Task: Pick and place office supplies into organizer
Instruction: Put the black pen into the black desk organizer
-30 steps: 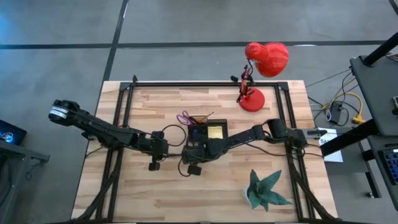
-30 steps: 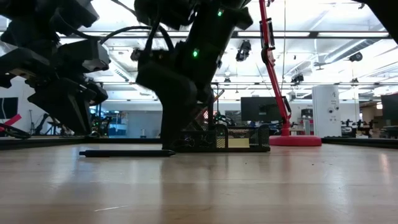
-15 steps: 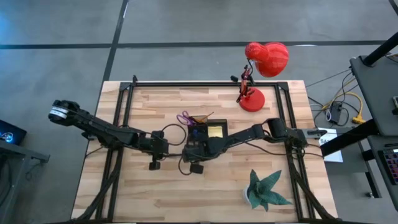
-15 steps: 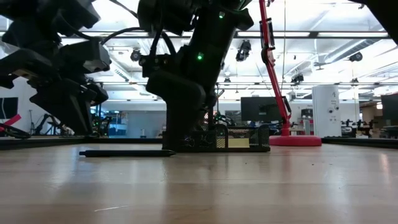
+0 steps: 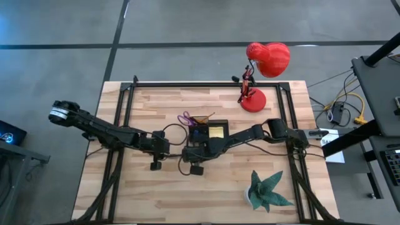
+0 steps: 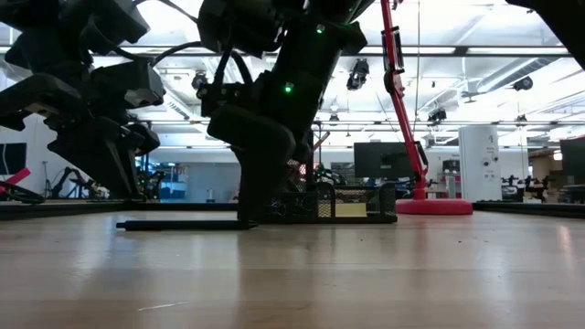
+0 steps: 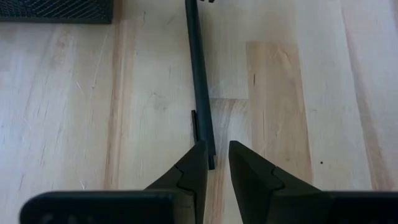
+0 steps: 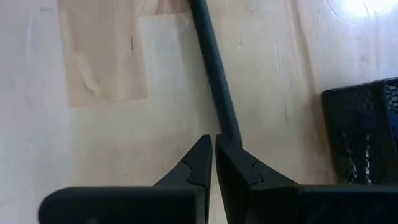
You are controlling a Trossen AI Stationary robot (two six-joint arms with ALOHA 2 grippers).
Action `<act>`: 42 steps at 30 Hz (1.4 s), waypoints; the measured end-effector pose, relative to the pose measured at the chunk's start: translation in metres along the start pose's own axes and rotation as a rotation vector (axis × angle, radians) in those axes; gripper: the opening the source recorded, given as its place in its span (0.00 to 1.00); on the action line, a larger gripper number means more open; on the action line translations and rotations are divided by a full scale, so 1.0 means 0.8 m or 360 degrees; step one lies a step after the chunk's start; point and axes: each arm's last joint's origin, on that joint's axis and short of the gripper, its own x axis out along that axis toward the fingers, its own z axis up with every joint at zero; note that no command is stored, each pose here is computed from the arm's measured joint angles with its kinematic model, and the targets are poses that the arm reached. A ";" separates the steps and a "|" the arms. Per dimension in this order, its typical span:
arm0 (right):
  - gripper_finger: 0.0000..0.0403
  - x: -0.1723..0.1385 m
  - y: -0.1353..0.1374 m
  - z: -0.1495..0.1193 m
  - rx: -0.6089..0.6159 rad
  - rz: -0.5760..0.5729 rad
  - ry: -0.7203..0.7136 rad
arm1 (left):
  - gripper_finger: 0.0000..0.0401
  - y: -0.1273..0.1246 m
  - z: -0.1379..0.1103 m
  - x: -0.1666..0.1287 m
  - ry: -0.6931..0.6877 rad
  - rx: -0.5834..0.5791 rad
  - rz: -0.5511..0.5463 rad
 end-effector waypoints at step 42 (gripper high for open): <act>0.03 0.011 -0.007 -0.005 0.0011 -0.0004 0.0006 | 0.13 0.004 -0.001 0.000 0.0019 -0.0015 0.0017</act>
